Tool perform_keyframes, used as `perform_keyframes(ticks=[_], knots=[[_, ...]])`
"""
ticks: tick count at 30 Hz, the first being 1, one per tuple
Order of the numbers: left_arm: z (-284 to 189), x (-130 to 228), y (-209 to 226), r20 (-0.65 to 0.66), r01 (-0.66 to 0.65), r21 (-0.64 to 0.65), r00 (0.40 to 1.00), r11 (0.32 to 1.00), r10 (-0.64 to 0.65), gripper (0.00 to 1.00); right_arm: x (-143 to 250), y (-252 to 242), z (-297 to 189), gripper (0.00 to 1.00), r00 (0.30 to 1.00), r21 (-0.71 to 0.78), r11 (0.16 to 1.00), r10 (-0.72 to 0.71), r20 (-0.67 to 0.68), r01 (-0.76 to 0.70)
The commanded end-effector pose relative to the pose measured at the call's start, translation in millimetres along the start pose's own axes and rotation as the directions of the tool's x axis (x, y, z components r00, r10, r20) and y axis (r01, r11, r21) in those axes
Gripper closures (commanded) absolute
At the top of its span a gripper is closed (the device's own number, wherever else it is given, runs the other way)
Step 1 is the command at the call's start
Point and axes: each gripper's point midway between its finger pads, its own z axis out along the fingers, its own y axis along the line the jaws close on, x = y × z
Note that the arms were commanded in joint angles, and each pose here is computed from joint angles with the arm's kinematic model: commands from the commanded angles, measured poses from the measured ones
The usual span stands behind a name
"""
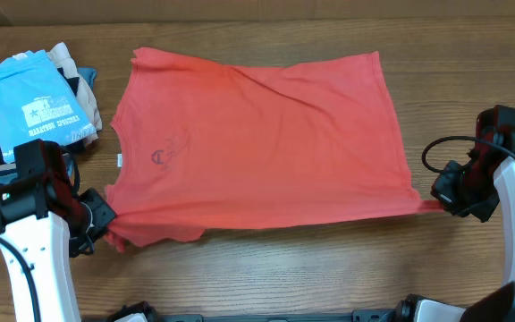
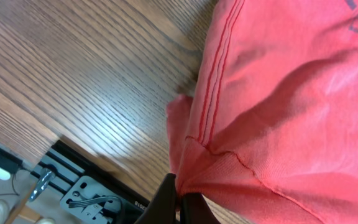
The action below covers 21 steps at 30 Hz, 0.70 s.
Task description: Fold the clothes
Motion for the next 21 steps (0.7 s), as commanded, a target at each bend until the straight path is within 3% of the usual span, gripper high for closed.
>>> perform_keyframes(ticks=[1, 13, 21], knots=[[-10, 3, 6, 0.049, 0.035, 0.011, 0.998, 0.999, -0.036, 0.96, 4, -6, -17, 0.96, 0.997, -0.018, 1.0, 0.018, 0.073, -0.017], [-6, -21, -14, 0.127, 0.027, 0.1, 0.991, 0.995, -0.039, 0.96, -34, 25, -16, 0.96, 0.981, -0.136, 0.988, -0.041, 0.187, 0.067], [18, -47, -43, 0.091, 0.012, 0.187, 0.995, 0.982, -0.029, 0.96, -57, 47, 11, 0.96, 0.985, -0.186, 0.977, -0.077, 0.155, 0.105]])
